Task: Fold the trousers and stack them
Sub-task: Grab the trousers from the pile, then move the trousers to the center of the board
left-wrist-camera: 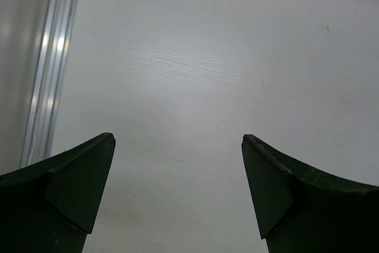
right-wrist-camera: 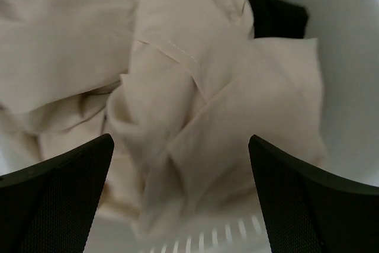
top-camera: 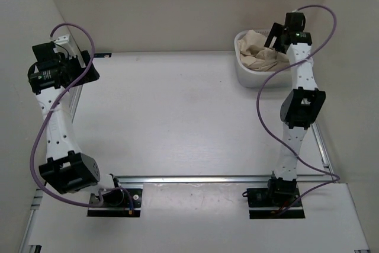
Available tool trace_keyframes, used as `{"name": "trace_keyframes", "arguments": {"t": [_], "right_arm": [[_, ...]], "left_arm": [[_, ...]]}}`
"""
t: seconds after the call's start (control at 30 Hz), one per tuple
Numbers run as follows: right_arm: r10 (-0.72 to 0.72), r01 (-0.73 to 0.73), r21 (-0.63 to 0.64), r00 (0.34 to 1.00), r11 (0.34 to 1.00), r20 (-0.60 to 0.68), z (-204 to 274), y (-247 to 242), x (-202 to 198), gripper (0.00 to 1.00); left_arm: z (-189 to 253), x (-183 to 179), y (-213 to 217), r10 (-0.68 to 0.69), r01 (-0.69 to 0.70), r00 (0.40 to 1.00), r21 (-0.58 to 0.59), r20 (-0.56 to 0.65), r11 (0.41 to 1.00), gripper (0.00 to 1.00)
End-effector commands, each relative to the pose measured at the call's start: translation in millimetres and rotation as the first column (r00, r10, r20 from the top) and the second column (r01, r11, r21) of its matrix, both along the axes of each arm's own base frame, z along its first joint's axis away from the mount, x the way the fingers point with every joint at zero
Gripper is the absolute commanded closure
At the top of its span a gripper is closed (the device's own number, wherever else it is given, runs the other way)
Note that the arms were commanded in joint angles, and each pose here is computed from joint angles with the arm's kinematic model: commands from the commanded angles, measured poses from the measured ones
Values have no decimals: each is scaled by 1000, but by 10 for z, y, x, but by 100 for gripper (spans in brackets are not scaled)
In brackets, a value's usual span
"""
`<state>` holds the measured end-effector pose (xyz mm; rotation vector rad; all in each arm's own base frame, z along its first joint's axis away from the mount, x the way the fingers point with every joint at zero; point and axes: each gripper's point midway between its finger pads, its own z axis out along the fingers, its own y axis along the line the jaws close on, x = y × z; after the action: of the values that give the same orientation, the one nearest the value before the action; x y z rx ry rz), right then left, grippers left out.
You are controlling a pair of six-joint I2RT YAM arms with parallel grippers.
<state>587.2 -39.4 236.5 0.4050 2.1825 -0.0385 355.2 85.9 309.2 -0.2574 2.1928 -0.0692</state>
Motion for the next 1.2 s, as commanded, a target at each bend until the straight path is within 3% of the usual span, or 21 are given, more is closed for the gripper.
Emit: {"name": "trace_keyframes", "arguments": {"t": [0.0, 0.03, 0.13, 0.23, 0.27, 0.3, 0.4, 0.43, 0.57, 0.67, 0.7, 0.8, 0.87, 0.97, 1.17], "right_arm": [[32, -34, 39, 998, 999, 44, -285, 114, 338, 1], [32, -34, 38, 998, 999, 58, -273, 112, 397, 1], [25, -27, 33, 998, 999, 58, -352, 94, 444, 15], [53, -57, 27, 990, 998, 131, -42, 129, 427, 64], [67, -71, 23, 987, 997, 145, 52, 145, 408, 97], [75, -81, 24, 982, 996, 175, 211, 164, 398, 100], [144, -149, 1, 959, 989, 242, 795, 387, 139, 100], [155, -155, -26, 936, 988, 315, 1280, 437, -101, 100], [262, -226, -132, 834, 965, 485, 2248, 877, -891, 100], [420, -370, -218, 658, 903, 625, 3053, 1504, -1748, 100], [459, -405, -238, 637, 883, 619, 3055, 1666, -1798, 100], [551, -545, -274, 447, 793, 704, 3529, 2145, -2488, 100], [592, -645, -267, 359, 716, 722, 3597, 2471, -2736, 100], [599, -714, -190, 377, 674, 707, 3396, 2679, -2705, 100], [684, -774, 5, 562, 633, 465, 2083, 3216, -2110, 100]], "left_arm": [[34, 73, -103, -54, 55, 998, -39, 9, 998, 0], [-51, 81, -56, -35, 34, 999, -33, -17, 999, 0], [-191, 49, -12, -11, 10, 998, -27, -56, 1000, 0], [-274, 6, -5, -2, 0, 997, -26, -77, 1000, 0], [-331, -11, 14, 8, -10, 996, -22, -93, 1000, 0], [-290, -30, 7, 9, -10, 997, -18, -82, 1000, 0], [-220, -118, 1, 20, -20, 998, -1, -62, 1000, 0], [-223, -144, -31, 11, -11, 998, -8, -59, 1000, 0], [-167, -273, -78, 11, -11, 999, 0, -36, 1000, 0], [-170, -366, -111, 11, -11, 1000, 2, -28, 1000, 0], [-155, -351, -106, 11, -11, 1000, 5, -20, 1000, 0], [-60, -394, -168, -9, 9, 1000, 0, 13, 1000, 0], [-30, -408, -190, -17, 17, 1000, -2, 24, 1000, 0], [39, -420, -195, -17, 17, 999, 5, 42, 1000, 0], [91, -457, -192, -10, 9, 998, 17, 58, 1000, 0]]}}
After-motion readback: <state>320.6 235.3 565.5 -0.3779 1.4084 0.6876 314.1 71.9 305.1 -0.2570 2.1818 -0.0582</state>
